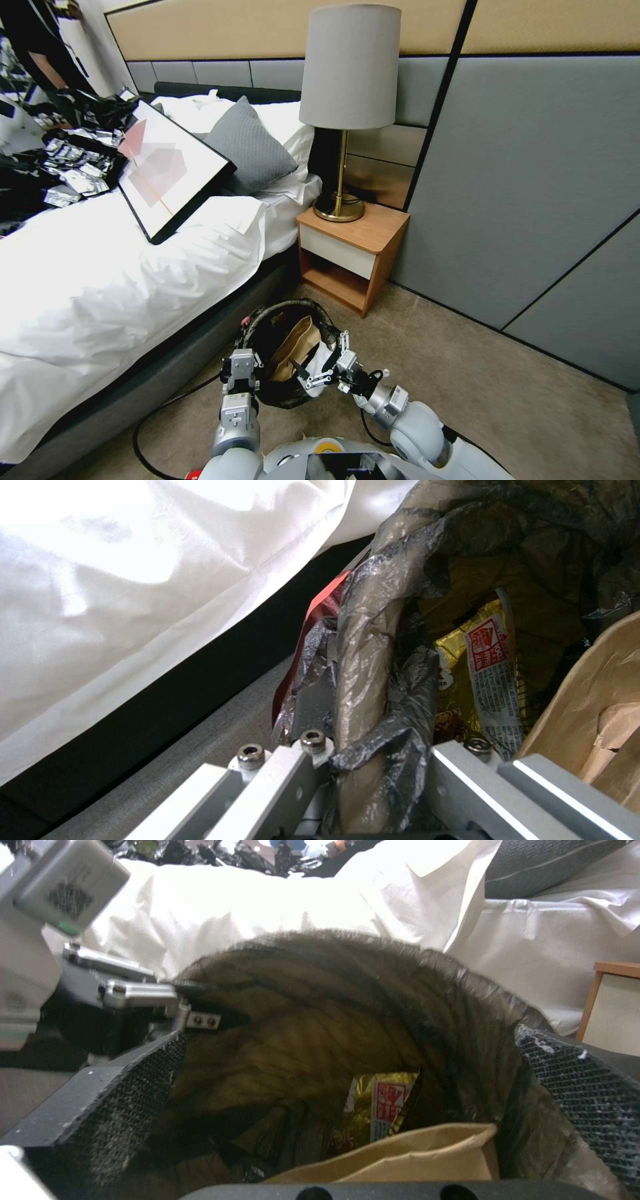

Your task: Pick up the trash bin, then pick up the garbage from the floor and place it into the trash bin.

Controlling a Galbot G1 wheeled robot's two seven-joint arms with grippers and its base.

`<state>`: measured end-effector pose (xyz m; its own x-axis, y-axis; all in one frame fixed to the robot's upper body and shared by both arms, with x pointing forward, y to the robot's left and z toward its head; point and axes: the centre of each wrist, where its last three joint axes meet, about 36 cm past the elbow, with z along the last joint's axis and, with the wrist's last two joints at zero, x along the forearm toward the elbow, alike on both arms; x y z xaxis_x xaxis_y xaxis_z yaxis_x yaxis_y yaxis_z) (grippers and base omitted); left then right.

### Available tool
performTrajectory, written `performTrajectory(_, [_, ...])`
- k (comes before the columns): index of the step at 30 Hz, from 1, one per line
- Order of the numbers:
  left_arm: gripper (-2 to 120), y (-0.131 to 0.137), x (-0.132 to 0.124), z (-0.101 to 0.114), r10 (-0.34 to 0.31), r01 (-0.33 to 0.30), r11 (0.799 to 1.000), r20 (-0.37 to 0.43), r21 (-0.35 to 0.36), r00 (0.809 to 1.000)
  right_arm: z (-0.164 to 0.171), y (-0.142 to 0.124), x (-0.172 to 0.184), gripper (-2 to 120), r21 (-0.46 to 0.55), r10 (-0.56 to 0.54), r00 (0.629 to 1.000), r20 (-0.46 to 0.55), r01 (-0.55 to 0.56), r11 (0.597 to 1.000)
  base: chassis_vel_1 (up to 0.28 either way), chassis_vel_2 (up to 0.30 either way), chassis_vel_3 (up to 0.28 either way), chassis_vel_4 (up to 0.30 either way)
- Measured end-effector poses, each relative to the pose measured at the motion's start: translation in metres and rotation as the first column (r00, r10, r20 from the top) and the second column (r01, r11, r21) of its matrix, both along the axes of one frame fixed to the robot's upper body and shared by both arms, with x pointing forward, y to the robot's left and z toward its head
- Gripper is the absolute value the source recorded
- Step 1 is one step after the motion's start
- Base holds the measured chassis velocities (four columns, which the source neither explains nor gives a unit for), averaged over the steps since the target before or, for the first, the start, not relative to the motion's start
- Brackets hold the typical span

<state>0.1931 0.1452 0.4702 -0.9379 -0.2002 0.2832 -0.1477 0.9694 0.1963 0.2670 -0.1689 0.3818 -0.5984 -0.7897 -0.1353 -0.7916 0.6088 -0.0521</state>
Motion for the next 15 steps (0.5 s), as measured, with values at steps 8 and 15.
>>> performTrajectory(8, [1,0.001,0.0,0.001,0.003,-0.003,1.0,0.004,0.002,1.0,0.002,-0.005,0.006,102,-0.036,-0.033,0.999,0.038,0.035,0.999,0.0,0.0,0.0,0.0])
performTrajectory(15, [1,0.001,0.0,0.002,0.002,-0.002,1.0,0.003,-0.003,1.0,0.008,-0.008,0.011,100,-0.026,-0.059,0.996,0.067,0.061,0.998,0.0,0.0,0.0,0.0])
